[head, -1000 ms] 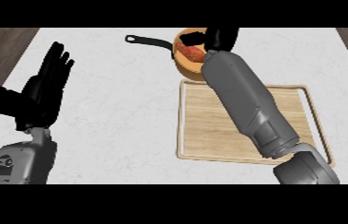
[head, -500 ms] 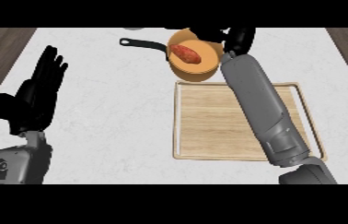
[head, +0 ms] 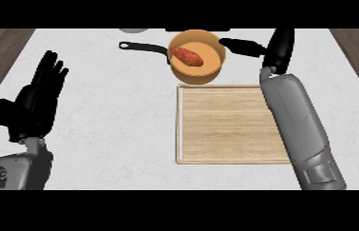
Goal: Pick the sweet potato from the tray and place it in the pot
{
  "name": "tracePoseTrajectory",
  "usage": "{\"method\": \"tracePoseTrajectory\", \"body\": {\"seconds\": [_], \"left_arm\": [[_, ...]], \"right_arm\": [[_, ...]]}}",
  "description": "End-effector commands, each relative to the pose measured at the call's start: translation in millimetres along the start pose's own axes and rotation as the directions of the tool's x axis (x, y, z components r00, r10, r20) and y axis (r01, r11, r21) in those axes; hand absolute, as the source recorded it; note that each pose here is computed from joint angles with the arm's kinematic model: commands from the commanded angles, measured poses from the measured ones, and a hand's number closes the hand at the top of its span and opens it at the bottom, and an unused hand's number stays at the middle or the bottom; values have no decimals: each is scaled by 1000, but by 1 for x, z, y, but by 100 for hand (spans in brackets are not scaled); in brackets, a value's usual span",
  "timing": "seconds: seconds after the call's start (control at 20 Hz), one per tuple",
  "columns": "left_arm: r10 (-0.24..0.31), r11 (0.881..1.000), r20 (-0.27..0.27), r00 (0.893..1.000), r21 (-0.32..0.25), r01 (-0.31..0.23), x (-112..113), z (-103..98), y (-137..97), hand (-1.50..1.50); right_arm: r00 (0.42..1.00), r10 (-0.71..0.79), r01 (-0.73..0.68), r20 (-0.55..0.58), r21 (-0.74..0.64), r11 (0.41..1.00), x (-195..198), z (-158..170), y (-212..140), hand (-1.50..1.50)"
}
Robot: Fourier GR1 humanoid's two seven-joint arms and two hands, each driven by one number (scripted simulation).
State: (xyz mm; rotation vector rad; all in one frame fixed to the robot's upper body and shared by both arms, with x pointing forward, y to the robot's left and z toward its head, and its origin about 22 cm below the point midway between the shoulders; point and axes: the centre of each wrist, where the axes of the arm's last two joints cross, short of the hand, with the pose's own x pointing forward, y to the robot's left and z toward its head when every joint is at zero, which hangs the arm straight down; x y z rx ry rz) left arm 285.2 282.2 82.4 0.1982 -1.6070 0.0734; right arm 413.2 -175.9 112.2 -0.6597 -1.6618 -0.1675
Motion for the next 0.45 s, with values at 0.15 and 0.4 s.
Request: {"method": "tracePoseTrajectory", "body": {"seconds": [0.15,0.4], "left_arm": [[-5,1000,11,1000,4,5,5,7,-14,0],[2,1000,-6,1000,-2,-2,6,-6,-7,0]], "right_arm": [[1000,7,-7,7,35,999,-20,15,-43,-150],[1000,15,-15,-10,20,1000,-9,11,-67,-150]]}}
